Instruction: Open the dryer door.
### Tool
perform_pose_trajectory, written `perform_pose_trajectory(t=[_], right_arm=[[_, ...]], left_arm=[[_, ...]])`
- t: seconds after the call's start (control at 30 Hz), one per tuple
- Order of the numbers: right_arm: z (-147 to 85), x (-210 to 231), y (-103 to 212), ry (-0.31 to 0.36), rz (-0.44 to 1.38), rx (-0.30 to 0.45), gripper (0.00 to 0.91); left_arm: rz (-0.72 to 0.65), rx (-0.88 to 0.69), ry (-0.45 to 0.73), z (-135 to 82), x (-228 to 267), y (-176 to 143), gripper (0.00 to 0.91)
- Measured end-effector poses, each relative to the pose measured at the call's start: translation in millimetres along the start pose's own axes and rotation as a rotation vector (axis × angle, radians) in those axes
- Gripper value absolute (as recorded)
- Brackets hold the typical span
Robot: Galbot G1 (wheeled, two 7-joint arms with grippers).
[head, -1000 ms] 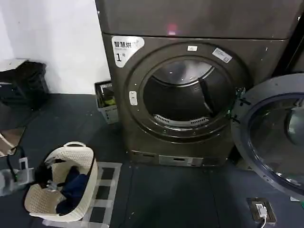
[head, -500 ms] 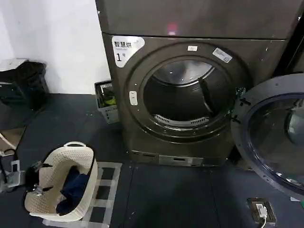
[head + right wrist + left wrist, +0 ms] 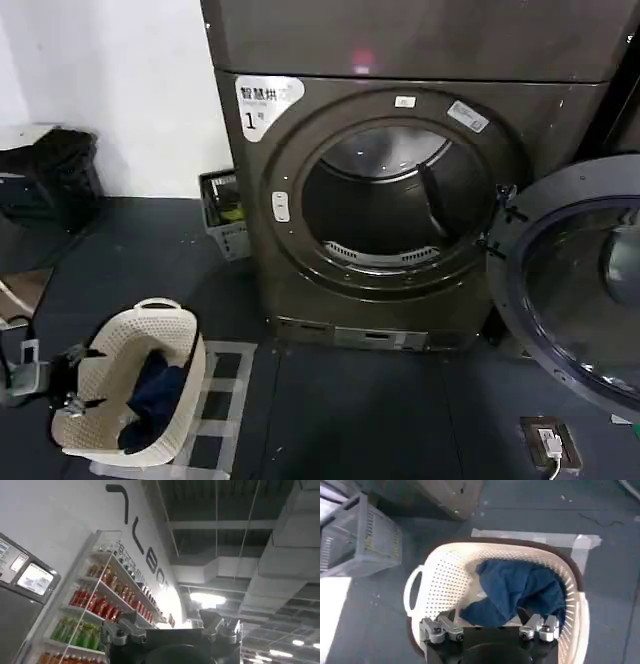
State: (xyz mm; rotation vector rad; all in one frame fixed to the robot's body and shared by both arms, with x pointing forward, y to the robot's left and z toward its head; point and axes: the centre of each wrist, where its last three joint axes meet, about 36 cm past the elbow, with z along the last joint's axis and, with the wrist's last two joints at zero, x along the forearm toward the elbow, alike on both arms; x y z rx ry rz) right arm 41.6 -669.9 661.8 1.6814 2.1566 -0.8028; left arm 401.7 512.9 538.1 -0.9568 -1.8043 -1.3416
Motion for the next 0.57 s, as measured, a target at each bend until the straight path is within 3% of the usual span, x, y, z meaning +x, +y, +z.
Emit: perform_pose_trajectory(t=[0.57], right_arm=[[2.5, 1.6, -3.2, -0.003, 0.005, 0.031, 0.907]], left_arm=[[0.028, -0.022, 0.011, -2.4, 1.2, -0.5, 0.907]])
